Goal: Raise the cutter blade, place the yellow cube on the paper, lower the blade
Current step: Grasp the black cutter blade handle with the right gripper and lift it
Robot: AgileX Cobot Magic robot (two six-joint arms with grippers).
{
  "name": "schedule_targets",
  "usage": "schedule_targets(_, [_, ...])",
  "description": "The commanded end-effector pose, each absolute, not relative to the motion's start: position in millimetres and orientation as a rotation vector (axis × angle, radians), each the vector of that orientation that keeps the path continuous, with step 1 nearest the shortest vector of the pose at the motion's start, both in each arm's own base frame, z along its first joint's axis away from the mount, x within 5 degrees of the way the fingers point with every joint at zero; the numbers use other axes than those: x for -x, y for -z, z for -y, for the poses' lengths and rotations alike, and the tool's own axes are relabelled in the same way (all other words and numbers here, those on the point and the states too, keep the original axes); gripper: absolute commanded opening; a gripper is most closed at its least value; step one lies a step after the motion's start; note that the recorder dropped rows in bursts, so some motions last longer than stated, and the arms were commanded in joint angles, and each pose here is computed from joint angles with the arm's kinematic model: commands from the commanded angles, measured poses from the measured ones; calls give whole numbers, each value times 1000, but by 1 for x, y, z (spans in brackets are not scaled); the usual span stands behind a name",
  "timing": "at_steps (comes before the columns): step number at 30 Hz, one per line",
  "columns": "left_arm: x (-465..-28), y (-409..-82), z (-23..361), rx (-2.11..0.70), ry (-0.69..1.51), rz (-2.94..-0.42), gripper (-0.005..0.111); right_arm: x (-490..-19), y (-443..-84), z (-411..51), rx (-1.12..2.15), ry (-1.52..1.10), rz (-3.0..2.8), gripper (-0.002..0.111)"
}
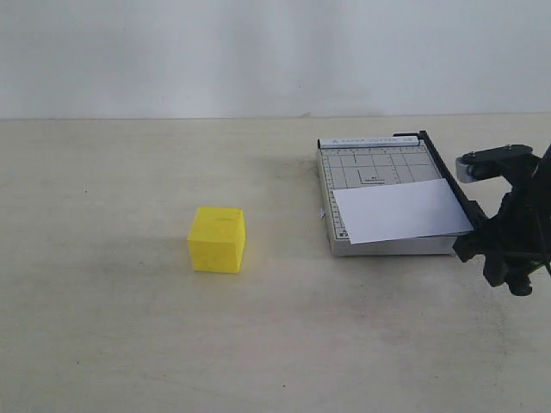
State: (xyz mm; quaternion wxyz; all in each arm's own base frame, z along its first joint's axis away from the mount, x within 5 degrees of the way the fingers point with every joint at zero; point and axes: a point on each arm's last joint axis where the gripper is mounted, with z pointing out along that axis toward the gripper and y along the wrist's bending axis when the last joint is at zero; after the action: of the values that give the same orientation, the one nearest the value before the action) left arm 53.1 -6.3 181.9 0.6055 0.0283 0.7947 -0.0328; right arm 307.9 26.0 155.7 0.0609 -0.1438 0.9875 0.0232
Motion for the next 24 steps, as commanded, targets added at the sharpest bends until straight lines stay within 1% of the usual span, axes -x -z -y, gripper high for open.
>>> schedule_targets(1, [-53,-183,6,-55,74,-1822,4,-308,-170,-26,491,-62,-2922,0])
schedule_targets(16, [-53,-183,6,-55,74,-1822,4,-292,-253,-25,476,1,-2570,0])
schedule_targets(20, [-53,-183,6,-55,74,-1822,4,-287,-267,-25,480,14,-2512,0])
schedule_targets(24, [-53,-183,6,-55,74,-1822,4,-284,-264,-25,486,-3,-2549,0])
